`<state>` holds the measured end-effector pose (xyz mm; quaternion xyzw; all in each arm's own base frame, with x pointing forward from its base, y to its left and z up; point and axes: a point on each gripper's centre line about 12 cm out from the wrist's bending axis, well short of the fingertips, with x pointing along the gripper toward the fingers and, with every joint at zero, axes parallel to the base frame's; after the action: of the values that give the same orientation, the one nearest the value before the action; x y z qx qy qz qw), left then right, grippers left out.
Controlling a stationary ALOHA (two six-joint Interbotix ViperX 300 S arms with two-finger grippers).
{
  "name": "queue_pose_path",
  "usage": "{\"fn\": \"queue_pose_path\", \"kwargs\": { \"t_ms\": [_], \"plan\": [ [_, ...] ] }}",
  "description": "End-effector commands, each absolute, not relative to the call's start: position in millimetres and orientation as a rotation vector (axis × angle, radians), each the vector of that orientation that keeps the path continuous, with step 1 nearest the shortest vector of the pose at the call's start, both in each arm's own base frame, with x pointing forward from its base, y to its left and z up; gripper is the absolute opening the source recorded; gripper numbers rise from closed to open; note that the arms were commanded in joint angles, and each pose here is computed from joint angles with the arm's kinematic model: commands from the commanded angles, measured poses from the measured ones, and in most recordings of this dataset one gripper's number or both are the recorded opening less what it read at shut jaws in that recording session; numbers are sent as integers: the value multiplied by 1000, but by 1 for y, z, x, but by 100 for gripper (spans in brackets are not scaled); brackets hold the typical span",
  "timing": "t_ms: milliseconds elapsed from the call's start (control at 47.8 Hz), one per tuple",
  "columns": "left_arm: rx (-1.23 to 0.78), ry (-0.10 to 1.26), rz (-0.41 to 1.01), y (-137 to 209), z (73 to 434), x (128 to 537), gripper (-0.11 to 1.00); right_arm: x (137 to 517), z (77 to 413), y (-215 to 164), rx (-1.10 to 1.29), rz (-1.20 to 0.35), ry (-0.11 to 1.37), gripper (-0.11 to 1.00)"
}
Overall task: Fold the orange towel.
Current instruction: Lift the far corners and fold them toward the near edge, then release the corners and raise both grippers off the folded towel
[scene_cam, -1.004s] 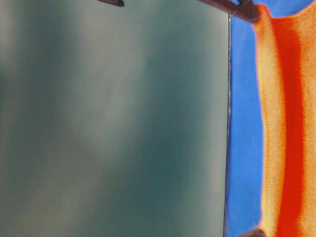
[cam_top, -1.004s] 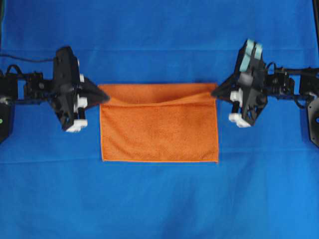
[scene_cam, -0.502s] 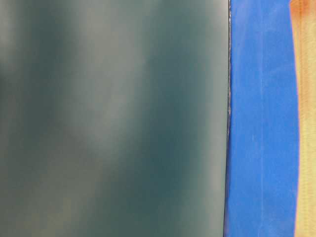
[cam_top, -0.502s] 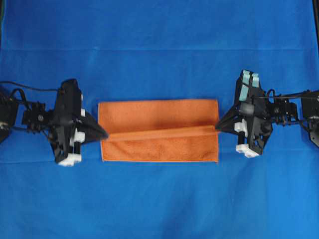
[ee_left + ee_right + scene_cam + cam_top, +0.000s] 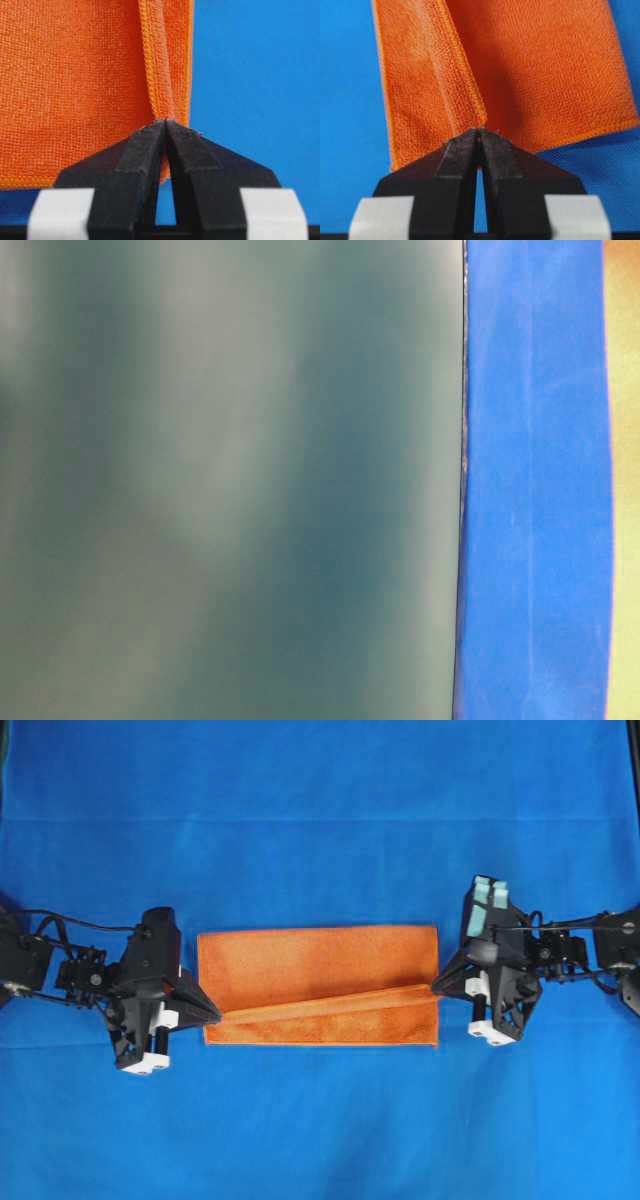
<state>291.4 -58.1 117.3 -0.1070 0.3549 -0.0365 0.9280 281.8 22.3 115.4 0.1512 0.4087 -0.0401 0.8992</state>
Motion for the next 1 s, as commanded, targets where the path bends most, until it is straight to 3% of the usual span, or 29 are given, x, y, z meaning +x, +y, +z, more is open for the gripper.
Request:
{"fn": "queue_pose_path", "kwargs": {
  "t_ms": [0, 42, 105, 251, 314, 356, 544, 795, 983],
  "plan": [
    [-220, 702, -83, -61, 124, 300, 3, 289, 120, 24, 319, -79, 827, 3],
    [-219, 702, -84, -61, 124, 302, 5, 291, 119, 24, 322, -80, 831, 8],
    [-222, 704, -82, -61, 125, 303, 16, 293, 120, 29, 321, -69, 831, 25],
    [-227, 731, -75, -61, 123, 299, 59, 295, 124, 38, 317, -41, 823, 63],
    [-228, 748, -71, -61, 123, 298, 77, 296, 126, 40, 315, -34, 815, 67],
    [-227, 754, -71, -60, 124, 297, 82, 296, 129, 40, 315, -32, 808, 65],
    [-224, 722, -47, -49, 141, 300, 72, 295, 140, 24, 295, -55, 765, 63],
    [-275, 646, 90, -2, 158, 295, 72, 293, 147, -25, 282, -178, 724, 63],
    [-284, 653, 122, 8, 155, 290, 72, 291, 145, -39, 292, -221, 734, 63]
  ]
}}
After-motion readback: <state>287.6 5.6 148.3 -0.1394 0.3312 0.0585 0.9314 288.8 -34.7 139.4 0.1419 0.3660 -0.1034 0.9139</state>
